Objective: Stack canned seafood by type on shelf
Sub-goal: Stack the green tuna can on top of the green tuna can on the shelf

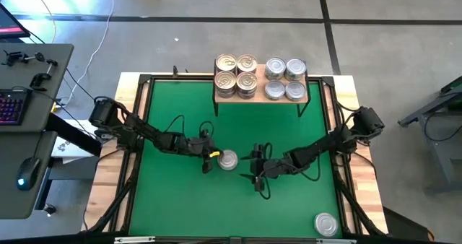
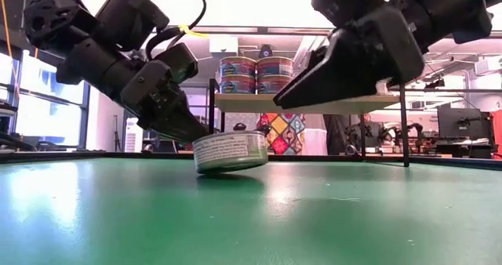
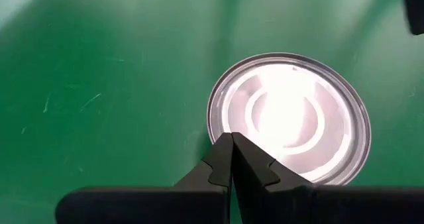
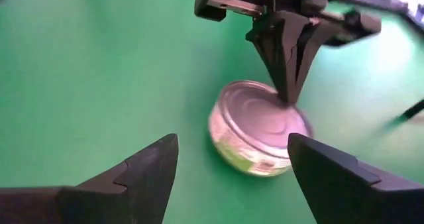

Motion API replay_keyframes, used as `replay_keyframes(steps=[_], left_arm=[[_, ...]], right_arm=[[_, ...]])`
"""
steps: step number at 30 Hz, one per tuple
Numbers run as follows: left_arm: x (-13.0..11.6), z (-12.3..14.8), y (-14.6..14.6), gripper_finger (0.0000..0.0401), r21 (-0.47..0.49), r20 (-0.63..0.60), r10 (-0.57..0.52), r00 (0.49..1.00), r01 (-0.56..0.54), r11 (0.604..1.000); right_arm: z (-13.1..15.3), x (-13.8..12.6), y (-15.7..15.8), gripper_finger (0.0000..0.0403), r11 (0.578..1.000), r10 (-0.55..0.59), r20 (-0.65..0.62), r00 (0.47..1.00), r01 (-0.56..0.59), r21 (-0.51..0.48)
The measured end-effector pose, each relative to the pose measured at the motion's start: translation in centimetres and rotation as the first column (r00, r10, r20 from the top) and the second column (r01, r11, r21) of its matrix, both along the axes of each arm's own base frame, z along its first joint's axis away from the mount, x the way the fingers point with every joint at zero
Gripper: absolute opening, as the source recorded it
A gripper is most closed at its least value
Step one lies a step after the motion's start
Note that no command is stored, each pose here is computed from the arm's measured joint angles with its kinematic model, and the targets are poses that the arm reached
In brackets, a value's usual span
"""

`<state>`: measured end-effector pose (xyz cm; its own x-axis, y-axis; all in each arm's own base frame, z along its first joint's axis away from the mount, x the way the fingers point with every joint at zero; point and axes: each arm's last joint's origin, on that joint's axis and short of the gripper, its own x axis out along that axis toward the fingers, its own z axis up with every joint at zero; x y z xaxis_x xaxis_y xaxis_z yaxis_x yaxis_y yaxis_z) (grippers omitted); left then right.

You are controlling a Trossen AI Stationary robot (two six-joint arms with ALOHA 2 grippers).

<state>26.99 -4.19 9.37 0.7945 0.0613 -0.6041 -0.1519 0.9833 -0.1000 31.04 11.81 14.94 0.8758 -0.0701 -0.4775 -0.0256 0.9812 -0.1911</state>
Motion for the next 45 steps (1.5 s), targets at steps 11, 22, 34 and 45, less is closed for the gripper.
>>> replay_keyframes(steps=[11, 22, 34, 45], left_arm=[[0.0, 0.0, 0.0, 0.0000, 0.002, 0.002, -0.003, 1.000, 0.003, 1.000], [0.0, 0.0, 0.3, 0.0000, -0.007, 0.001, 0.002, 1.000, -0.002, 1.000], [-0.5, 0.0, -0.3, 0.0000, 0.006, -0.020, -0.002, 1.000, 0.002, 1.000], [-0.7, 1.0, -1.5, 0.0000, 0.092, 0.029, 0.081, 0.996, -0.084, 0.992]], right_arm=[[-2.8, 0.6, -0.4, 0.0279, 0.875, 0.151, -0.145, 0.978, -0.201, -0.440], [-3.5, 5.2, -0.6, 0.0278, 0.703, 0.158, -0.333, 0.930, -0.343, -0.623], [-1.6, 6.4, 0.9, 0.0114, 0.826, -0.067, -0.375, 0.925, -0.160, -0.541], [8.4, -3.6, 4.6, 0.0114, 0.794, -0.272, -0.229, 0.935, 0.083, -0.603]])
